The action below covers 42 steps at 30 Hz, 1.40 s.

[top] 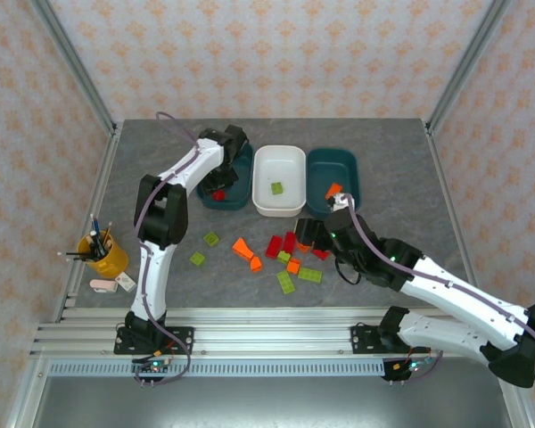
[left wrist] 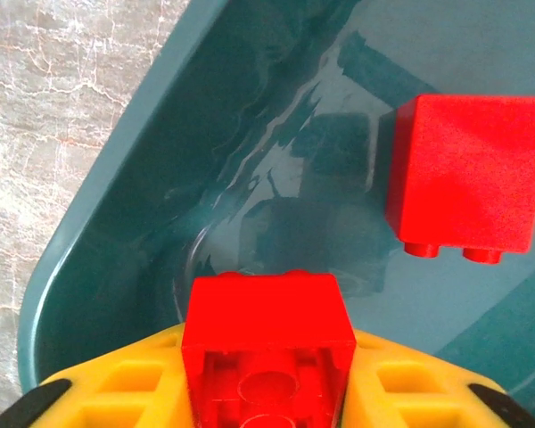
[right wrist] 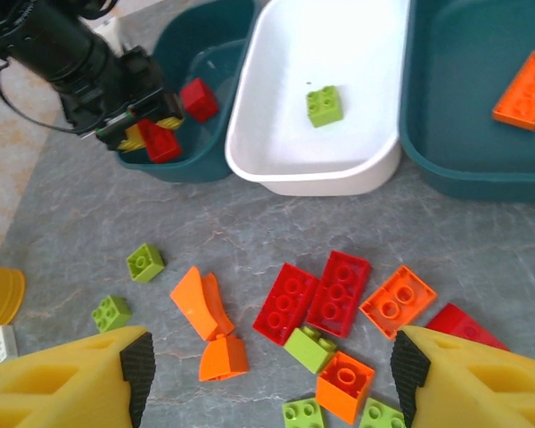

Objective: Sort the legos into containers by color

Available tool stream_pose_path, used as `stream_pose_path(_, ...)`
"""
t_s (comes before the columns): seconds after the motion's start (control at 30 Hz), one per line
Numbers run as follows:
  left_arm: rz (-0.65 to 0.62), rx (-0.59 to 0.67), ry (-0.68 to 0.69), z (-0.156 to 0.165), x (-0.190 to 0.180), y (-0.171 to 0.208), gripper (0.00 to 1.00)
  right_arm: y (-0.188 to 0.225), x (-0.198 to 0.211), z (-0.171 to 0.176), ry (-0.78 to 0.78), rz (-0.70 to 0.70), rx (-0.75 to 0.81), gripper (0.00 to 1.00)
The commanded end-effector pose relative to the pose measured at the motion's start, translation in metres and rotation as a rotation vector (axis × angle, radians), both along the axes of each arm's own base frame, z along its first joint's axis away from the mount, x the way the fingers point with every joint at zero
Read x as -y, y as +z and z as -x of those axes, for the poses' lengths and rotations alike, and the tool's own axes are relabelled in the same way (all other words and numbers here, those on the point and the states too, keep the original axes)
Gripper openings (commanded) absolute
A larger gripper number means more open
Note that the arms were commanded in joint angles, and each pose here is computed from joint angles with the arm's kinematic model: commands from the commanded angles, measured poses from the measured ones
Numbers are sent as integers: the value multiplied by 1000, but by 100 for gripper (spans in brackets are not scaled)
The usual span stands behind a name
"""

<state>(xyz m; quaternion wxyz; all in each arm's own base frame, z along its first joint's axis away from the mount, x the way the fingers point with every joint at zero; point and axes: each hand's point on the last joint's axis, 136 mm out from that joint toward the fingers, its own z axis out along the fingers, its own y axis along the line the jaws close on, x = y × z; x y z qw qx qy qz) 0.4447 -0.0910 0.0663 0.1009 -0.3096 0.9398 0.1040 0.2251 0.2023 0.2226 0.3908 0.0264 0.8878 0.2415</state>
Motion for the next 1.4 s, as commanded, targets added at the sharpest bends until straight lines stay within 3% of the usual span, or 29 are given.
stream_pose_path(0.0, -19, -12, -3, 8, -4, 6, 44, -18, 24, 0, -128, 13, -67, 74)
stream_pose_path(0.2, 3, 23, -23, 3, 2, 27, 58, -40, 26, 3, -224, -63, -201, 74)
stream_pose_path(0.43, 72, 206, -38, -2, 15, 105, 68, -51, 26, 2, -332, -100, -320, 73)
stream_pose_path(0.6, 151, 384, -95, 15, 29, 174, 72, -96, 48, 30, -597, -93, -648, 70)
stream_pose_path(0.7, 210, 455, -199, 39, 52, 197, 73, -121, 38, 49, -704, -189, -882, 64)
stream_pose_path(0.83, 228, 494, -374, 88, 83, 199, 75, -138, 34, 64, -855, -165, -1045, 67)
stream_pose_path(0.93, 237, 493, -450, 128, 91, 186, 76, -148, 23, 60, -922, -246, -1077, 69)
stream_pose_path(1.13, 288, 485, -437, 185, 79, 162, 76, -167, 9, 51, -1032, -362, -1119, 76)
stream_pose_path(1.37, 312, 528, -429, 209, 62, 169, 76, -191, 1, 45, -1100, -413, -1154, 75)
